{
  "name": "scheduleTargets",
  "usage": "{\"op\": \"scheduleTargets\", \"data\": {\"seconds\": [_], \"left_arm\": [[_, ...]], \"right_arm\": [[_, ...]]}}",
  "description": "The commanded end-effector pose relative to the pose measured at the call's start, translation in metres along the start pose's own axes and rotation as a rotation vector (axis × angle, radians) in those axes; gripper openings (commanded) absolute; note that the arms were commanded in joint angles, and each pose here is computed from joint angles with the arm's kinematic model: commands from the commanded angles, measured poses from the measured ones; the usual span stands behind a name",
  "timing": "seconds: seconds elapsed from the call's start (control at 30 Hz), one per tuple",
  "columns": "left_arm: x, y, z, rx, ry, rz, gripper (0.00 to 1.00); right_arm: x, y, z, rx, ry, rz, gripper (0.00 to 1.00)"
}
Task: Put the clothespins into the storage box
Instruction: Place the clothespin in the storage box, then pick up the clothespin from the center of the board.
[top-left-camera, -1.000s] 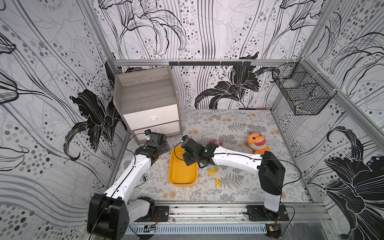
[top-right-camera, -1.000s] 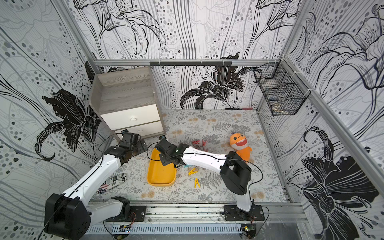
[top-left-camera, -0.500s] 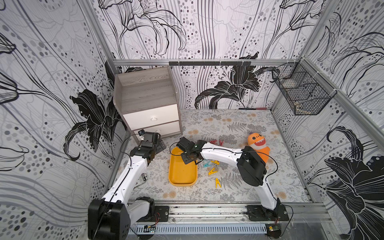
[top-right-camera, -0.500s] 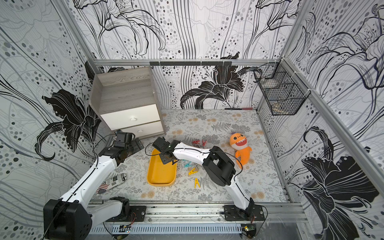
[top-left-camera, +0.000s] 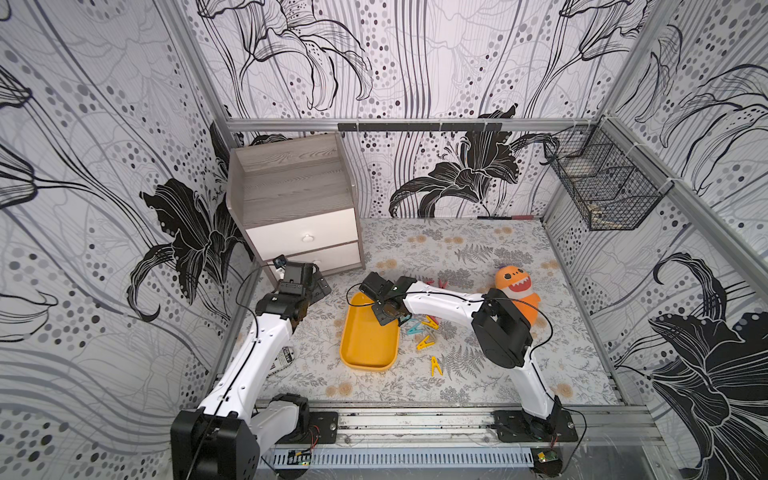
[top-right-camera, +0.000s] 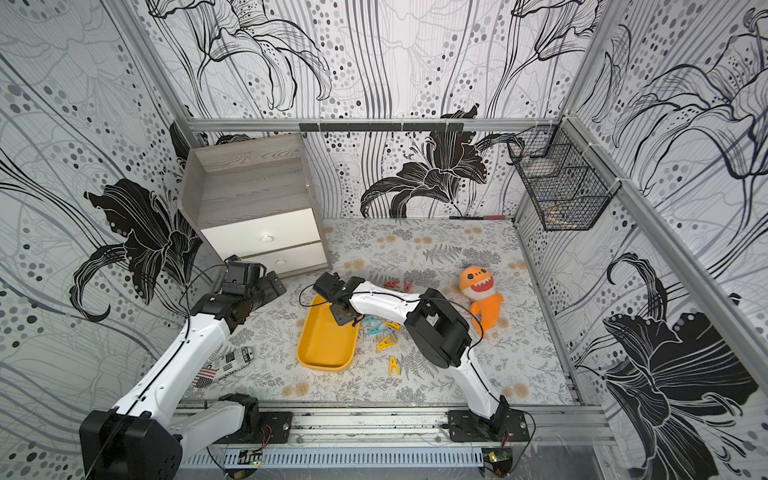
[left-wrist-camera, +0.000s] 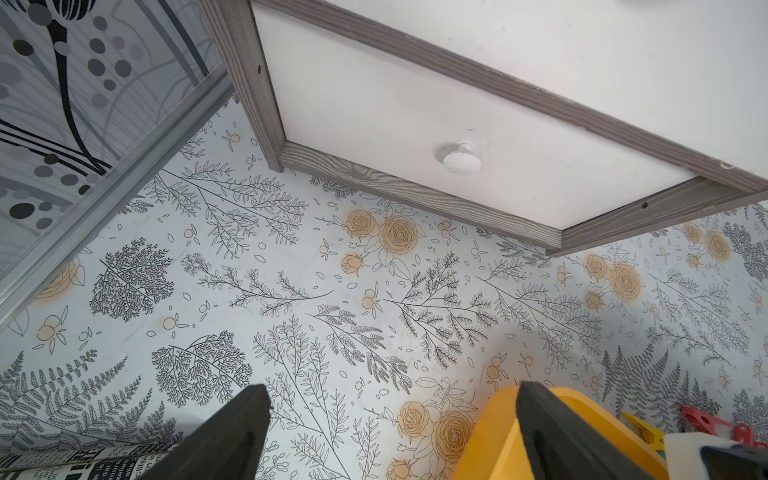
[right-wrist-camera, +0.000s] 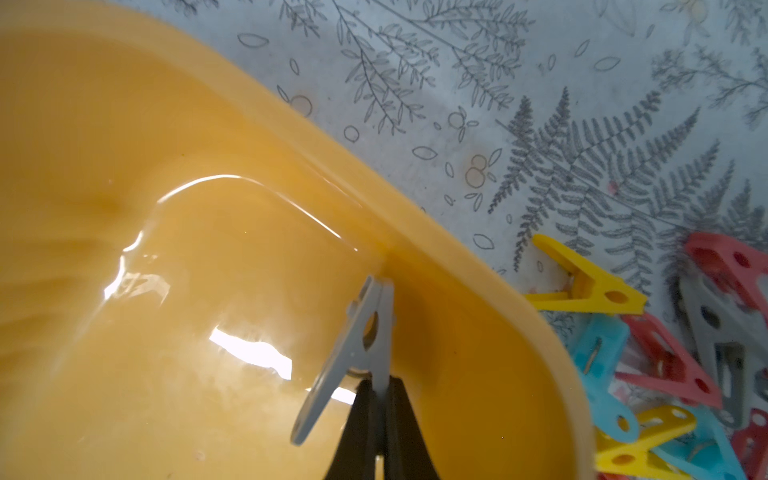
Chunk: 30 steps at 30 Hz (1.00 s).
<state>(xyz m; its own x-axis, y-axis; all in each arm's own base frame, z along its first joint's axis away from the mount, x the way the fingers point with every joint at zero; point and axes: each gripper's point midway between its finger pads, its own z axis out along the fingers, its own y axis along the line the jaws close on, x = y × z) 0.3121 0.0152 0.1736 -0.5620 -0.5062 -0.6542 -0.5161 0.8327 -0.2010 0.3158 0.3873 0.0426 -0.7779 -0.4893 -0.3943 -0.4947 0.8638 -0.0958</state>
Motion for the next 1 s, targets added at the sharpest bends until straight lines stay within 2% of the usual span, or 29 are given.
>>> {"op": "scheduleTargets", "data": {"seconds": [0.0, 0.13, 0.33, 0.4, 0.57, 0.7, 0.77, 0.97], "left_arm": [[-0.016, -0.006, -0.010, 0.027, -0.037, -0.013, 0.98], [-0.019, -0.006, -0.013, 0.028, -0.044, -0.014, 0.98], [-0.020, -0.007, -0.013, 0.029, -0.045, -0.017, 0.98], [-0.020, -0.008, -0.013, 0.032, -0.047, -0.017, 0.97], [-0.012, -0.016, -0.009, 0.079, -0.017, 0.017, 0.97], [0.006, -0.035, -0.011, 0.191, 0.034, 0.072, 0.98], [0.018, -0.044, -0.014, 0.214, 0.050, 0.121, 0.98], [0.060, -0.066, -0.019, 0.267, 0.117, 0.263, 1.00]], "right_arm": [[0.011, -0.005, 0.014, 0.046, 0.047, -0.034, 0.01], [0.012, -0.004, 0.016, 0.045, 0.048, -0.028, 0.04], [0.001, 0.001, -0.002, -0.001, 0.012, -0.015, 0.18], [-0.009, 0.003, -0.019, -0.035, -0.027, -0.002, 0.21], [-0.033, -0.012, -0.096, -0.081, -0.184, 0.042, 0.30], [0.005, -0.044, -0.127, -0.055, -0.196, 0.082, 0.36], [0.039, -0.057, -0.134, -0.072, -0.176, 0.117, 0.38], [0.140, -0.072, -0.123, -0.131, -0.023, 0.211, 0.38]]}}
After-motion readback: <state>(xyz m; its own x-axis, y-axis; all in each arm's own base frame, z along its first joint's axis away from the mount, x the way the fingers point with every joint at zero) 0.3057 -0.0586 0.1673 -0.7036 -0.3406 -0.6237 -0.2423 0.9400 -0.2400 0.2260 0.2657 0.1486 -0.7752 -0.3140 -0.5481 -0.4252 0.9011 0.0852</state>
